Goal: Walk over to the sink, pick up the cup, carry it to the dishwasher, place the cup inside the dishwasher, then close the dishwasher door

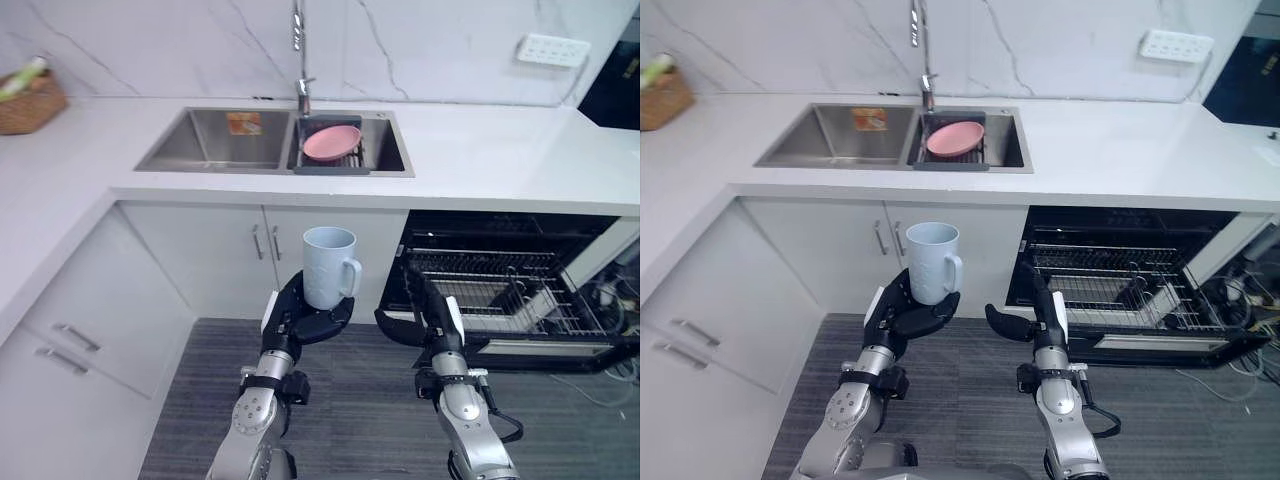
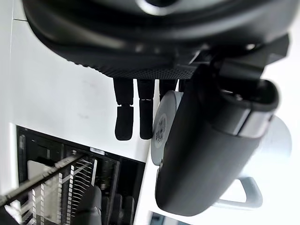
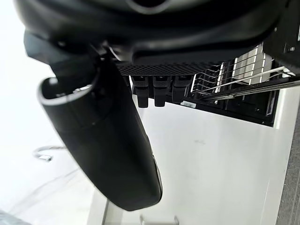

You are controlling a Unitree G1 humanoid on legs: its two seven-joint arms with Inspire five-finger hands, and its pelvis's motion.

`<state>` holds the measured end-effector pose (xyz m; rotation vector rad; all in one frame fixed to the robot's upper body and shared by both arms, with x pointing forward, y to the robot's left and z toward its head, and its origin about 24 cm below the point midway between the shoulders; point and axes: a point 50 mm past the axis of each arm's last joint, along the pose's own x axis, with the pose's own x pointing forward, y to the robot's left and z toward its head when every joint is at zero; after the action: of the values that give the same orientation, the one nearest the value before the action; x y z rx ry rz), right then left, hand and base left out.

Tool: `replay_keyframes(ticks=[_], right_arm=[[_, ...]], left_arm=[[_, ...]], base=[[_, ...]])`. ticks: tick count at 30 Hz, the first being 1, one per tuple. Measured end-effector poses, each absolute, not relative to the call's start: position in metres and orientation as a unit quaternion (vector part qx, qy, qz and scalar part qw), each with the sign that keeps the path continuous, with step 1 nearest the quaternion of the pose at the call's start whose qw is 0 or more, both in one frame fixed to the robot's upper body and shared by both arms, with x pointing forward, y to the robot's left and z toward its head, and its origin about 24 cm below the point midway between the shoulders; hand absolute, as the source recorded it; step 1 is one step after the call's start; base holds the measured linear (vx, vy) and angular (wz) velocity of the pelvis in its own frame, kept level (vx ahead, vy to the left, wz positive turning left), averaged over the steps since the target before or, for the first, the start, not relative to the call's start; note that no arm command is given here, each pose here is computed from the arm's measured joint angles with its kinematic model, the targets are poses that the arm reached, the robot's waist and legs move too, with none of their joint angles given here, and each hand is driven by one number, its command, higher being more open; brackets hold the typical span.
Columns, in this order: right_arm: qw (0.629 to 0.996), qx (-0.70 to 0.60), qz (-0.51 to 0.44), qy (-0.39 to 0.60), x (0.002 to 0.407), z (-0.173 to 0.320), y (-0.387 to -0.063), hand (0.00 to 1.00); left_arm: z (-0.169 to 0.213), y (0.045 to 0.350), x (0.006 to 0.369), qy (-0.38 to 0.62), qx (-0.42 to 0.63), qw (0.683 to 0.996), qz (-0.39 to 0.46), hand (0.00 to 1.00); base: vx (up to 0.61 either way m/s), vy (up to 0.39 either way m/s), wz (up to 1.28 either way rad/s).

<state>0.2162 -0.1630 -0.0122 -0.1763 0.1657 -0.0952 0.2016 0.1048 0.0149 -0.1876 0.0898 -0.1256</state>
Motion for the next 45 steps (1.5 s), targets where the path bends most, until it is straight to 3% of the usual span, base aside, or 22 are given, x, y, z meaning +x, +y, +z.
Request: replay_keyframes(ticks=[8,14,19,24,35,45], right_arm=[[0.996,-0.076,0.008,0.041,0.239,0.005,-0.136,0.90],[0.996,-0.058,-0.026,0.068,0.215,-0.005,-0.161,0.90],[0.999,-0.024,-0.037,0.004,0.218,0.022,-0.165,0.90],[1.000,0.012,-0.021,0.013,0.216,0.019,-0.166,0.90],[0.987,0.139,0.068,-0.044,0.211,0.048,-0.142,0.90],[0.982,0.152,0.096,-0.055,0.211,0.053,-0.134,0.90]], left_arm=[[0.026,0.121,0.212,0.012,-0.090,0.996,-0.024,0.30],[0.015,0.117,0.213,0.035,-0.100,0.994,-0.014,0.30],[0.016,0.117,0.217,0.032,-0.103,0.994,-0.011,0.30],[0.012,0.119,0.217,0.040,-0.104,0.994,0.003,0.30],[0.008,0.108,0.229,0.042,-0.065,0.996,-0.036,0.30],[0.013,0.107,0.235,0.030,-0.063,0.997,-0.042,0.30]], base=[[0.30,0.047,-0.76],[0.39,-0.097,-0.46],[0.26,0.001,-0.82],[0.25,0.144,-0.94],[0.06,0.131,-0.42],[-0.02,0.010,-0.08]])
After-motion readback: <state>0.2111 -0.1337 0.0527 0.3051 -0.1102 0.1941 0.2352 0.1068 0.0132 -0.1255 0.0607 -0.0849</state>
